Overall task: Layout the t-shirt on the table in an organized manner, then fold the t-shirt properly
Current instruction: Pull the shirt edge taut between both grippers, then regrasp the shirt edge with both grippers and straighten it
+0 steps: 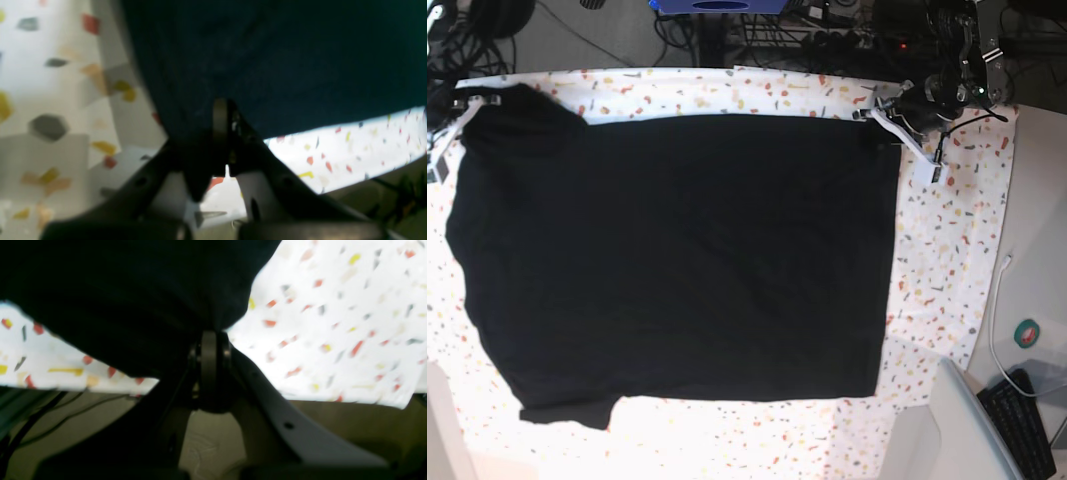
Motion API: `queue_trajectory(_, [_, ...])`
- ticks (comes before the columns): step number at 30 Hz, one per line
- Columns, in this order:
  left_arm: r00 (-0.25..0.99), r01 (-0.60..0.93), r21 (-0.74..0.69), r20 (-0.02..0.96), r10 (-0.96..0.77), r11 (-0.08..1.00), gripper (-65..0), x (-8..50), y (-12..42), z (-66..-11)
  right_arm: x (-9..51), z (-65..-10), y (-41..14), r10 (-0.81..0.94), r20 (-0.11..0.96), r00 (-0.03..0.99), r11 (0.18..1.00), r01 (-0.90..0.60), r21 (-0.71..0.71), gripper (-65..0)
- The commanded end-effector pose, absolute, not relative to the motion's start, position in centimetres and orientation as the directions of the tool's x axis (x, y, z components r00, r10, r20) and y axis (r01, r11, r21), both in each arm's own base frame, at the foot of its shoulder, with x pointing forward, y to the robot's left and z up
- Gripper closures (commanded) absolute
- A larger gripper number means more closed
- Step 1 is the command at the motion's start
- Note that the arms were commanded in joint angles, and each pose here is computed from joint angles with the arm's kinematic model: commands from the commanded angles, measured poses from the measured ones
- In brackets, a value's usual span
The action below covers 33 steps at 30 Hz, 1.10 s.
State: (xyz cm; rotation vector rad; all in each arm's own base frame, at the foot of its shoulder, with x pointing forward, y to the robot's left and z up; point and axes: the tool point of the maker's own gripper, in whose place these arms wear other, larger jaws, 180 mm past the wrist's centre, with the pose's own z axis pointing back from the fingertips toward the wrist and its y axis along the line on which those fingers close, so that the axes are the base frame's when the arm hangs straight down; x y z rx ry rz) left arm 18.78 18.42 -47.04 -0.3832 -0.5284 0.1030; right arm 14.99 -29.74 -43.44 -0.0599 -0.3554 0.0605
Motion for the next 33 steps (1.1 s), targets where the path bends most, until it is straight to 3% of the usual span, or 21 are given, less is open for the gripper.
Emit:
queue_trajectory(1, [0.835, 0.019, -0.383, 0.514, 0.196, 0.924, 0.0, 19.7, 18.5, -45.7, 15.6, -42.4, -30.3, 0.094, 0.376, 0.922, 0.993, -0.061, -0.097, 0.0])
queue_trajectory(8, [0.825, -0.019, -0.350, 0.523, 0.212, 0.937, 0.0, 19.9, 20.7, -44.5, 15.5, -42.7, -29.4, 0.084, 0.370, 0.925, 0.995, -0.059, -0.078, 0.0])
queue_trajectory(15, [0.826, -0.004, -0.349, 0.527, 0.200, 0.937, 0.0, 22.7, 20.9, -43.3, 20.9, -41.1, -27.7, 0.185, 0.430, 0.884, 0.983, -0.160, -0.095, 0.0])
queue_trajectory(21, [0.799, 0.009, -0.378, 0.559, 0.221, 0.926, 0.0, 25.9, 20.0, -42.1, 25.5, -38.5, -28.0, 0.186, 0.463, 0.867, 0.982, -0.148, -0.117, 0.0])
queue_trajectory(33, [0.800, -0.071, -0.468, 0.501, 0.331, 0.881, 0.0, 29.5, 20.2, -44.0, 31.5, -40.4, -26.7, 0.165, 0.469, 0.867, 0.983, -0.185, -0.003, 0.0])
